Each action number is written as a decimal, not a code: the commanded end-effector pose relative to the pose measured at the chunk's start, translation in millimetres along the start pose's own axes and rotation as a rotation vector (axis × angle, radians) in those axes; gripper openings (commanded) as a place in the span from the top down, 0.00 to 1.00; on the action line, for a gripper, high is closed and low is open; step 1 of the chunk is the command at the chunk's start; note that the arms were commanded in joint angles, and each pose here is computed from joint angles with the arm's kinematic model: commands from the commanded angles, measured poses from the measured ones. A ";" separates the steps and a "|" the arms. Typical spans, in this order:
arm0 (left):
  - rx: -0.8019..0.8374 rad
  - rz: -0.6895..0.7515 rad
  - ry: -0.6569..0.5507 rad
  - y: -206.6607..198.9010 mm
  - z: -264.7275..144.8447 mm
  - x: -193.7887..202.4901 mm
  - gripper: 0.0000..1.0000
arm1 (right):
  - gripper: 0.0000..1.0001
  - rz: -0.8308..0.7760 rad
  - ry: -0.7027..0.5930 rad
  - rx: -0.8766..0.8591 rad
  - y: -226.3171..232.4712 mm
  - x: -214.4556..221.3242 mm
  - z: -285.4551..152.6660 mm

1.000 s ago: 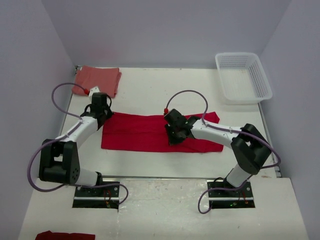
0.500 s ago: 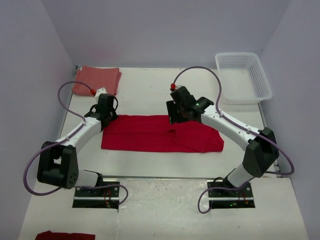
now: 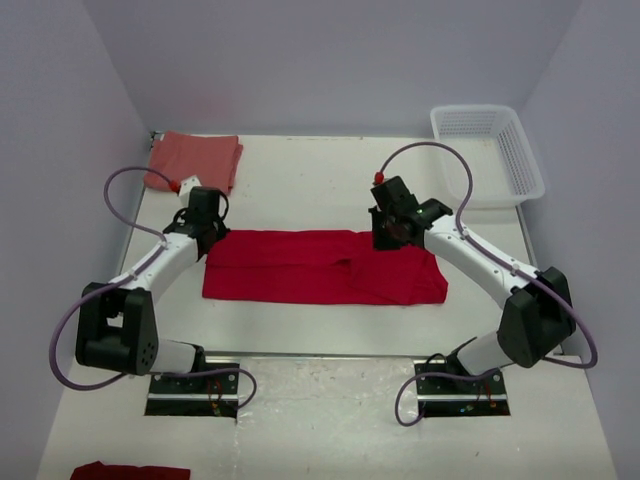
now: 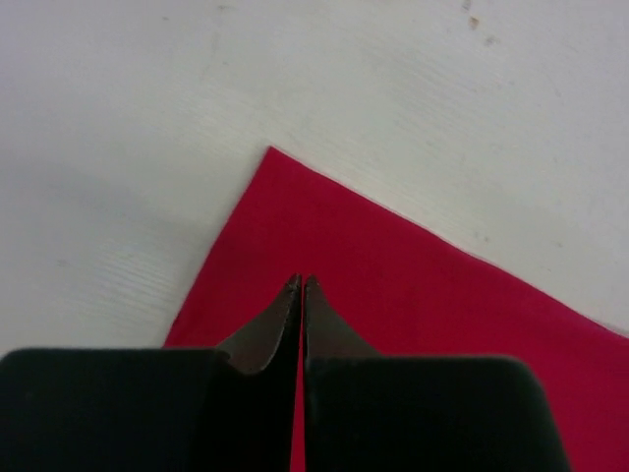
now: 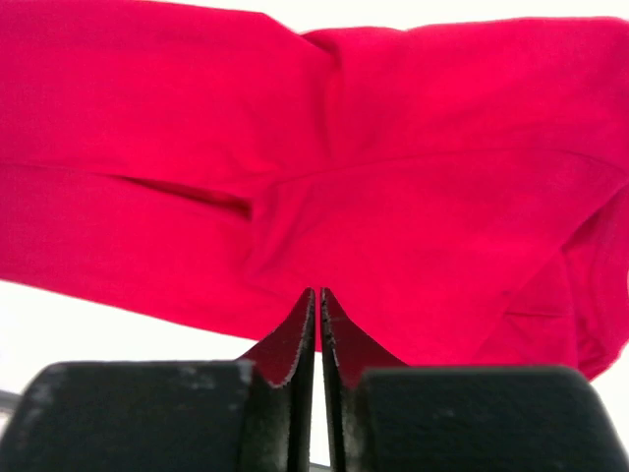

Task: Fold and stack the t-shirts
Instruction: Rotate the tshirt 90 degrees

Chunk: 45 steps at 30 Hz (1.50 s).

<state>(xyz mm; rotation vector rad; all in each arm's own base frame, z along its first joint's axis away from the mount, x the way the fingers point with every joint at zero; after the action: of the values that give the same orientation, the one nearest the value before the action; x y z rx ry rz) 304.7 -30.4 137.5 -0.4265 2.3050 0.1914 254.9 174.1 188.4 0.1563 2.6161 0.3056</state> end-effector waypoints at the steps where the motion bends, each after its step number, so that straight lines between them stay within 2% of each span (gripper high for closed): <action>1: 0.239 0.049 0.000 -33.6 -2.4 -1.4 1.00 | 1.00 0.059 0.021 0.039 -9.7 1.2 12.3; 2: 0.335 0.074 0.020 -44.2 -5.6 3.9 1.00 | 1.00 0.066 0.033 0.046 -11.2 2.6 16.6; 3: 0.363 0.103 0.041 -50.7 -4.5 12.2 1.00 | 1.00 0.070 0.059 0.067 -12.7 5.8 25.9; 7: 0.389 0.156 0.133 -58.9 8.9 30.4 1.00 | 1.00 0.085 0.127 0.077 -13.1 12.7 49.4; 14: 0.339 0.195 0.246 -65.0 22.2 58.2 1.00 | 1.00 0.095 0.227 0.078 -12.3 28.4 81.0; 18: 0.256 0.225 0.296 -58.0 25.7 71.1 1.00 | 1.00 0.099 0.269 0.083 -11.4 32.2 89.8; 27: 0.239 0.226 0.394 -48.3 9.8 106.0 1.00 | 1.00 0.066 0.342 0.144 -4.6 21.9 109.4; 35: 0.301 0.239 0.448 -45.7 -23.0 141.4 1.00 | 0.97 0.084 0.381 0.137 -4.0 -9.7 125.3; 40: 0.342 0.268 0.473 -51.0 -43.2 158.8 1.00 | 0.94 0.119 0.364 0.100 -1.6 -50.4 128.0; 45: 0.404 0.313 0.502 -64.8 -67.6 182.4 1.00 | 0.90 0.138 0.428 0.060 1.3 -73.1 142.0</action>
<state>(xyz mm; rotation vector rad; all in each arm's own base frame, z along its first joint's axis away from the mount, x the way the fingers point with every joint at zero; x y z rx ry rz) 206.7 -155.7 71.8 0.0826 2.6209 -0.2950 383.0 189.1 94.1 0.3611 2.9926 0.2809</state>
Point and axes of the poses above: each gripper's point midway between its finger pads, its own z axis out along the fingers, its own y axis along the line the jaws close on, x = y × z, the point moved 7 cm from there along -z, back along the fingers, and after that the axes turned 12 degrees about z, right-handed, at the moved point
